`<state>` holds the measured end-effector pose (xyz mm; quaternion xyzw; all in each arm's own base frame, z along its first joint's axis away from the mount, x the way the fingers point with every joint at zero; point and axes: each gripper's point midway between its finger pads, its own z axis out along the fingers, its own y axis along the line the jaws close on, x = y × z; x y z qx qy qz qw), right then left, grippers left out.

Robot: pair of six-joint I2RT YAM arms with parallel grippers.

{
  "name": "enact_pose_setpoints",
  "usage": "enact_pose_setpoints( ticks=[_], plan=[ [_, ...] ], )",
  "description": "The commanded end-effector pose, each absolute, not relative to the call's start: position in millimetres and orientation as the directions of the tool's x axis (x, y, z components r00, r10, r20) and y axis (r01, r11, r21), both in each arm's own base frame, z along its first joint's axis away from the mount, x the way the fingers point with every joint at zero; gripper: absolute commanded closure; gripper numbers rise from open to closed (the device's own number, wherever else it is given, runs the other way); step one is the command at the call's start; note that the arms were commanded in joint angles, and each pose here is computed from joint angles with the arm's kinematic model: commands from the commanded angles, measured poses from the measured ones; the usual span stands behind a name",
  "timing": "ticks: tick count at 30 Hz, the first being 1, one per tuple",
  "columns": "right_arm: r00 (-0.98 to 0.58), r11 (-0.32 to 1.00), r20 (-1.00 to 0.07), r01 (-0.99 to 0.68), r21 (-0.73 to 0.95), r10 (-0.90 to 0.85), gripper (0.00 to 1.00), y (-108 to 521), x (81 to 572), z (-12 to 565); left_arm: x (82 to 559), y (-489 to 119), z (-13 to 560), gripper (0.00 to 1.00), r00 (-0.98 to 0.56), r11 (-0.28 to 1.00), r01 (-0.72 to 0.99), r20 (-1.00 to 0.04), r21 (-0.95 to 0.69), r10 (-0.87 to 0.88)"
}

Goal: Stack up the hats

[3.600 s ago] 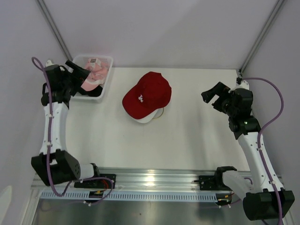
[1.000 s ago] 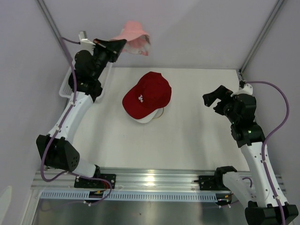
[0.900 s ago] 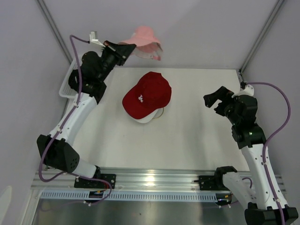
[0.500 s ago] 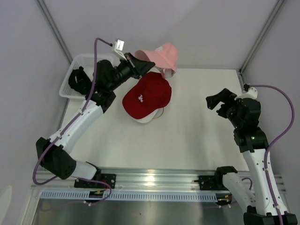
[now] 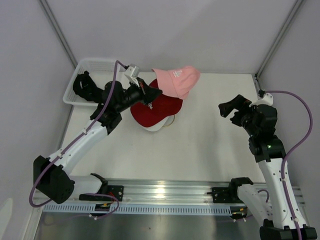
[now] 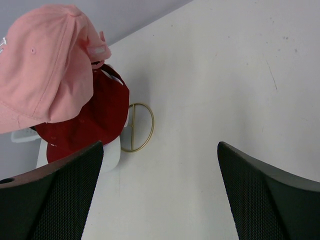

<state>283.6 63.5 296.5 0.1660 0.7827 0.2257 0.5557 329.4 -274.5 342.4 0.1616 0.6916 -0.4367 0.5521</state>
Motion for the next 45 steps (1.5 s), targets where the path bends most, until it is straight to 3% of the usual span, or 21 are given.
enact_pose_setpoints(
  ticks=[1, 6, 11, 16, 21, 29, 35, 45],
  plan=[
    [-0.318, 0.829, -0.788, -0.014, 0.56, 0.527, 0.01, 68, 288, 303, 330, -254, 381, 0.99, -0.198, 0.617, 0.687, -0.915, -0.385, -0.35],
    [-0.289, 0.8, -0.779, -0.068, 0.596, 0.556, 0.0, 76, 299, 320, 334, -217, 367, 0.99, -0.224, 0.632, 0.474, -0.778, -0.613, -0.586],
    [-0.326, 0.788, -0.765, -0.086, 0.61, 0.556, 0.0, 85, 304, 315, 327, -211, 398, 0.99, -0.208, 0.464, 0.445, -0.593, -0.766, -0.778],
    [-0.325, 0.783, -0.763, -0.098, 0.615, 0.558, 0.0, 89, 304, 317, 321, -226, 418, 0.99, -0.228, 0.339, 0.512, -0.505, -0.789, -0.832],
    [-0.331, 0.792, -0.77, -0.098, 0.603, 0.545, 0.01, 88, 301, 316, 333, -260, 427, 0.99, -0.233, 0.364, 0.586, -0.581, -0.724, -0.78],
    [-0.298, 0.819, -0.798, -0.082, 0.568, 0.524, 0.01, 79, 292, 320, 355, -290, 487, 0.99, -0.083, 0.442, 0.736, -0.717, -0.512, -0.692],
    [-0.291, 0.826, -0.805, -0.077, 0.558, 0.517, 0.0, 76, 291, 322, 350, -304, 477, 0.99, -0.052, 0.455, 0.793, -0.789, -0.405, -0.612],
    [-0.292, 0.829, -0.808, -0.08, 0.553, 0.511, 0.01, 76, 294, 325, 378, -335, 500, 0.99, -0.058, 0.392, 0.84, -0.78, -0.375, -0.623]
  ],
)
